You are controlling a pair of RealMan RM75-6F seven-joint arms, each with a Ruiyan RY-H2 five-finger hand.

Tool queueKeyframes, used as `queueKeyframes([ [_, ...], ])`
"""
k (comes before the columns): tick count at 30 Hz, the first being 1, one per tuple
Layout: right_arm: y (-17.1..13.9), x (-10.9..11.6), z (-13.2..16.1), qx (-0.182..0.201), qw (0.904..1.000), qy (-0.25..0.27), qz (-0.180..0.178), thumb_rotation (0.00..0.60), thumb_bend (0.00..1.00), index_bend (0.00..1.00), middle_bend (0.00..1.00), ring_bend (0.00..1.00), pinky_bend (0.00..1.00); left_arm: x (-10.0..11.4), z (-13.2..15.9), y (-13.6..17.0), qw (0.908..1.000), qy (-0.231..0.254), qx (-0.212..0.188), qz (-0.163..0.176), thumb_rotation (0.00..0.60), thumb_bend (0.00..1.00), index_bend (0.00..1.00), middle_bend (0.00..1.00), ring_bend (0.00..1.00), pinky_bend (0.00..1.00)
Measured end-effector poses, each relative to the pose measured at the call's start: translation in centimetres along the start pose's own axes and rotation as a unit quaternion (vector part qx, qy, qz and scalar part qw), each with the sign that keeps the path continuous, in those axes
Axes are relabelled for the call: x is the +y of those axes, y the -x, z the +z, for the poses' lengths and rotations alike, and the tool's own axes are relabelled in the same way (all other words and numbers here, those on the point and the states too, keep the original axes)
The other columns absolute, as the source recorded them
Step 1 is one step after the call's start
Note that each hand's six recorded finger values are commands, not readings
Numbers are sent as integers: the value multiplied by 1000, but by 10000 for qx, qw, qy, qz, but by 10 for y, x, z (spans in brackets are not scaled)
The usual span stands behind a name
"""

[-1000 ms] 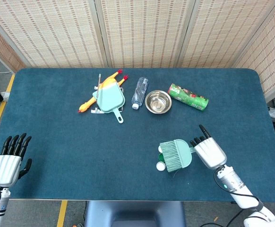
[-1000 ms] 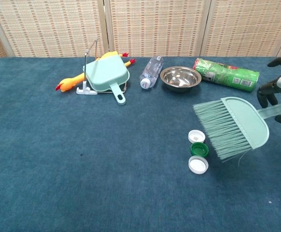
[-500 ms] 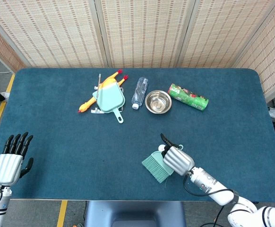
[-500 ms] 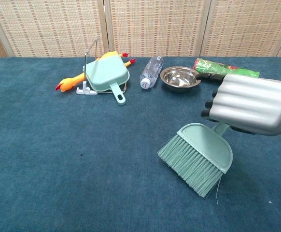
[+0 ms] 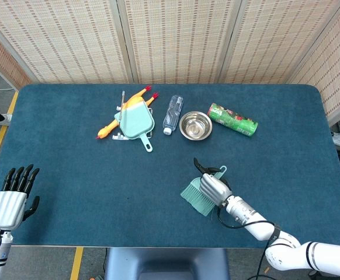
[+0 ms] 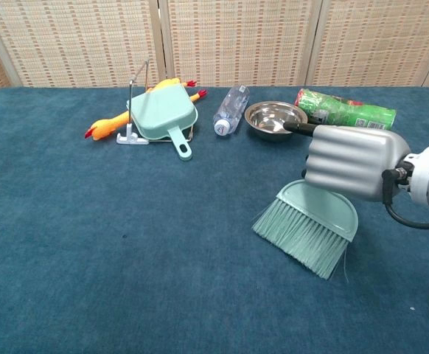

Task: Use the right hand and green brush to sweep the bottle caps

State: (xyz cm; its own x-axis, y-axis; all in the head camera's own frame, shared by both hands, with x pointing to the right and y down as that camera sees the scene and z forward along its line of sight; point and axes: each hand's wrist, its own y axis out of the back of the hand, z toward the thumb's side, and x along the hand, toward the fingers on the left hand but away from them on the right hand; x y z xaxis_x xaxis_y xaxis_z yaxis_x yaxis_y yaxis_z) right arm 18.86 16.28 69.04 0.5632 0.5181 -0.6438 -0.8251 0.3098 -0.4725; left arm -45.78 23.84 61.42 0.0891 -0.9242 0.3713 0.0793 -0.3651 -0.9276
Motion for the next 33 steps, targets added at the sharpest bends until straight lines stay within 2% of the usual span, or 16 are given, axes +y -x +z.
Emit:
queueKeyframes([
  [12, 8, -37, -7, -128, 9974, -488, 506, 600, 436, 888, 839, 564, 16, -5, 1, 0, 10000, -45, 10, -70, 600, 441, 0, 0, 0, 41],
  [21, 5, -74, -16, -266, 9909, -787, 1062, 600, 436, 888, 839, 564, 11, -7, 2, -5, 9999, -63, 19, -101, 600, 442, 0, 0, 0, 41],
  [29, -17, -113, -33, -454, 9812, -956, 1612, 600, 436, 888, 839, 565, 11, -13, 2, -8, 9997, -106, 18, -217, 600, 441, 0, 0, 0, 41],
  [33, -35, -141, -39, -465, 9731, -1080, 1982, 600, 436, 888, 839, 565, 11, -17, 3, -9, 9995, -159, 16, -280, 600, 441, 0, 0, 0, 41],
])
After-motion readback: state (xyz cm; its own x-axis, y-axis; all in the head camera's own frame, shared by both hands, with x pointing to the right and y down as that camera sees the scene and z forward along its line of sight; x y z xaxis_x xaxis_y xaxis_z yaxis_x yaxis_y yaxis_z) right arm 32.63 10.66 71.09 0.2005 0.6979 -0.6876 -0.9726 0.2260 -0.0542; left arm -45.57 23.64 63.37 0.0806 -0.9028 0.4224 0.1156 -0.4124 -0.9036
